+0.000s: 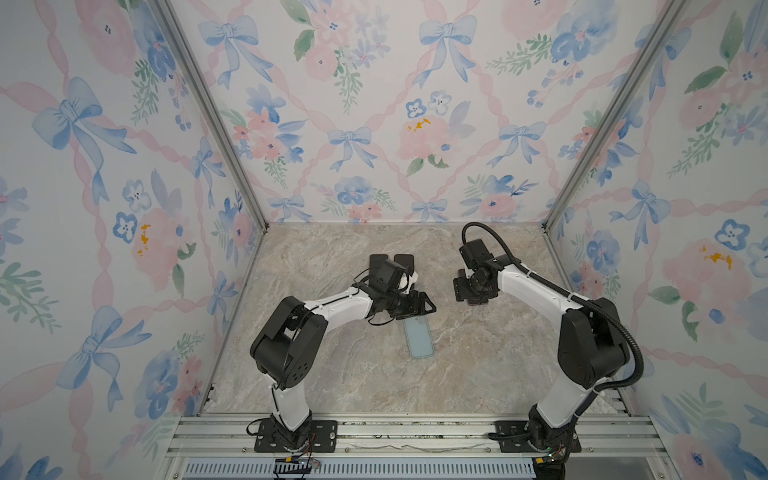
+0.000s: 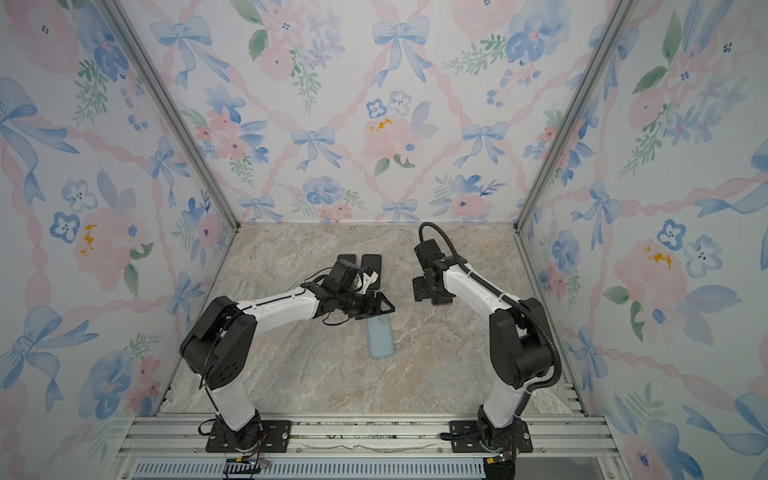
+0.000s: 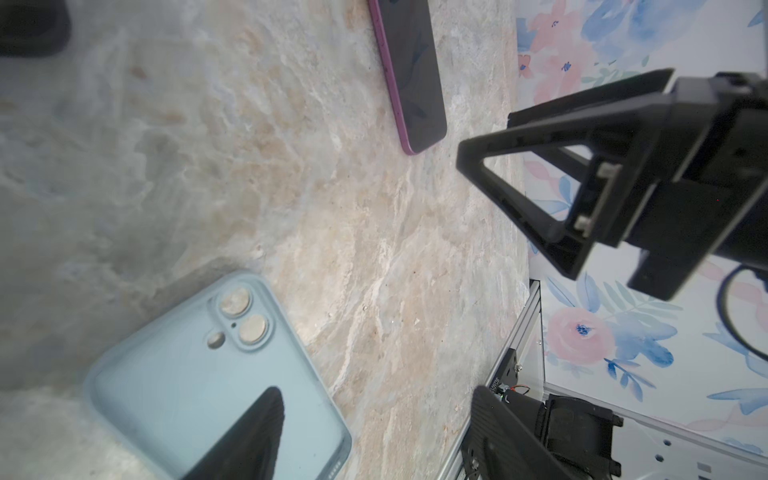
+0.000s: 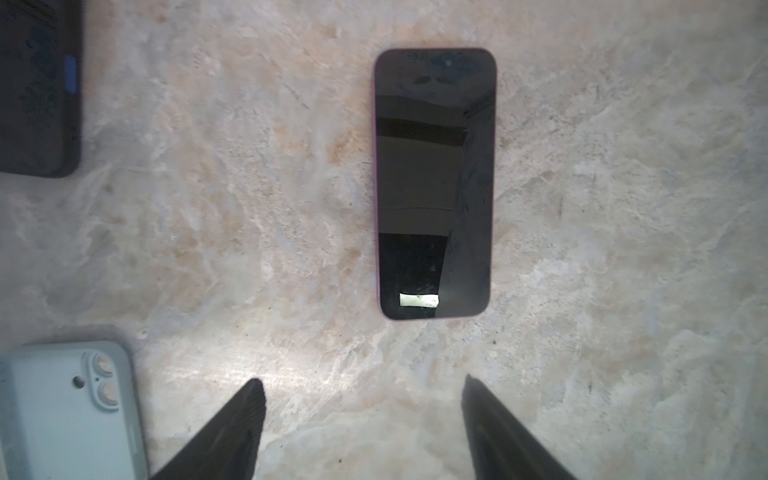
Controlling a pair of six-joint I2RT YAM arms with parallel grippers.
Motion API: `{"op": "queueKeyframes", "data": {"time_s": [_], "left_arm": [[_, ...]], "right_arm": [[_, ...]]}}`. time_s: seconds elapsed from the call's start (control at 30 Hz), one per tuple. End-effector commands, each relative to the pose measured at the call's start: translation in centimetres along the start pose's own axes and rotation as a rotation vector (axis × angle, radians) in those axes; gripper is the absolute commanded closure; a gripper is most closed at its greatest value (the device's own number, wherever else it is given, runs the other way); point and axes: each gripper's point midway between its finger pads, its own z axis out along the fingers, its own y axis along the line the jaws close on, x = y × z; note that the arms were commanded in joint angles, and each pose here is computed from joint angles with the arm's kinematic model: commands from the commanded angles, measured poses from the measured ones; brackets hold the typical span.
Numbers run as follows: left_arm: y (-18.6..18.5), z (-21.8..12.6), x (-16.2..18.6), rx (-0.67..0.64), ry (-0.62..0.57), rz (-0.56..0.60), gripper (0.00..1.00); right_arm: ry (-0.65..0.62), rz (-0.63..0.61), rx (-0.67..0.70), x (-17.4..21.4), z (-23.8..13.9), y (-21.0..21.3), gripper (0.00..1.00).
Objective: Put the phone into the phone case
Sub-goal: 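Release the pale blue case with the right gripper while the left moves forward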
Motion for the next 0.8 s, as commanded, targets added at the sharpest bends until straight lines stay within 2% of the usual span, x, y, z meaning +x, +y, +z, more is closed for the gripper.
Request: {"op": "queueKeyframes", "data": {"time_s": [0.0,0.13,0.23,0.77], "left_arm": [[-0.9,0.8,-1.0,0.009,0.032,0.039,0.27],[-1.0,1.8,-2.5,0.003,0.041,0.041,0.28],[-0.3,2.4,-3.0,0.003,0.049,0.027,0.28],[0.1,3.5,-5.0,0.030,0.048,0.003,0.27]], "right_arm": [[0.029,-0.029,-0.024,-0.6,1.6,-1.0,0.17],[0.075,0.005,-0.059,-1.1,3.6,-2.0,0.08],[0.106,0.012,-0.060,-1.0,4.7,-2.3,0.06],[0.205,0.059,-0.052,-0.7,8.6,-3.5,0.15]]}}
